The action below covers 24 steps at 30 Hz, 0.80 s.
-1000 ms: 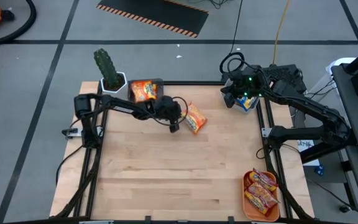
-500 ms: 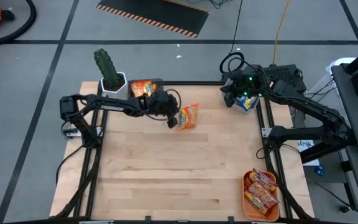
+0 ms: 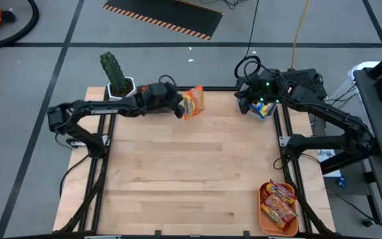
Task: Sort Maruchan noodles
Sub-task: Put the orange noodle pack into the black bin
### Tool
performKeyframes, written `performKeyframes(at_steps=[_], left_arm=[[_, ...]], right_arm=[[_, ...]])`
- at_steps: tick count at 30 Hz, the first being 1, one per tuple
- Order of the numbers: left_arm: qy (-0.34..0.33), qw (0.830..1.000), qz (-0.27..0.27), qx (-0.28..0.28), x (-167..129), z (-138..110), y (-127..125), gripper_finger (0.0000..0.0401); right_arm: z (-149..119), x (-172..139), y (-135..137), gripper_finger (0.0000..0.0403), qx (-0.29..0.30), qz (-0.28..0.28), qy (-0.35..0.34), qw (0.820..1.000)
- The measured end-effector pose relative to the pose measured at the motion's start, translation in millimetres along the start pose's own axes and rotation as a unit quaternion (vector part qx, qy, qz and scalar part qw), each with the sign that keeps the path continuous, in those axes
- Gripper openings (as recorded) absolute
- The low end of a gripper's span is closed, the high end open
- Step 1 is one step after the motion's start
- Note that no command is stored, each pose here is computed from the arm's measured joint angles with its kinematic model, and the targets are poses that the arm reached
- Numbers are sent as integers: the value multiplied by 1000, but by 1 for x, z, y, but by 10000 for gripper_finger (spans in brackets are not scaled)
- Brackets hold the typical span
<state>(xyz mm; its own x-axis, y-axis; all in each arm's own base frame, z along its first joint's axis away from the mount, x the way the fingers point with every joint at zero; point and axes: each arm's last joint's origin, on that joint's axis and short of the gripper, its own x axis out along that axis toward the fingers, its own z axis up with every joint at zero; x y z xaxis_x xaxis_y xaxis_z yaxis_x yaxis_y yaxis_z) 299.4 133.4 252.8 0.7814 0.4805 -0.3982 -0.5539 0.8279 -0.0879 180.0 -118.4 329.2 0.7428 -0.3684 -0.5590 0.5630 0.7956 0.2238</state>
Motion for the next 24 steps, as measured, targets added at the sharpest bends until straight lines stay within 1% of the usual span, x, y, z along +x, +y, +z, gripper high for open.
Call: performKeyframes(at_steps=[4,6,11,14,20,24], left_arm=[[-27,999,32,-8,-14,12,7,0],[-40,998,48,-14,-20,17,11,0],[-37,991,115,-55,-36,22,23,0],[-32,986,151,-57,-43,22,30,0],[-22,980,184,-68,-48,22,46,0],[-24,973,208,-100,-48,22,58,0]], right_arm=[[1,0,1,0,0,3,-4,1000],[1,0,1,0,11,3,-6,1000],[3,0,1,0,40,7,-16,999],[6,0,2,0,49,18,-27,998],[13,-1,3,0,71,14,-67,995],[18,-1,3,0,84,9,-93,992]])
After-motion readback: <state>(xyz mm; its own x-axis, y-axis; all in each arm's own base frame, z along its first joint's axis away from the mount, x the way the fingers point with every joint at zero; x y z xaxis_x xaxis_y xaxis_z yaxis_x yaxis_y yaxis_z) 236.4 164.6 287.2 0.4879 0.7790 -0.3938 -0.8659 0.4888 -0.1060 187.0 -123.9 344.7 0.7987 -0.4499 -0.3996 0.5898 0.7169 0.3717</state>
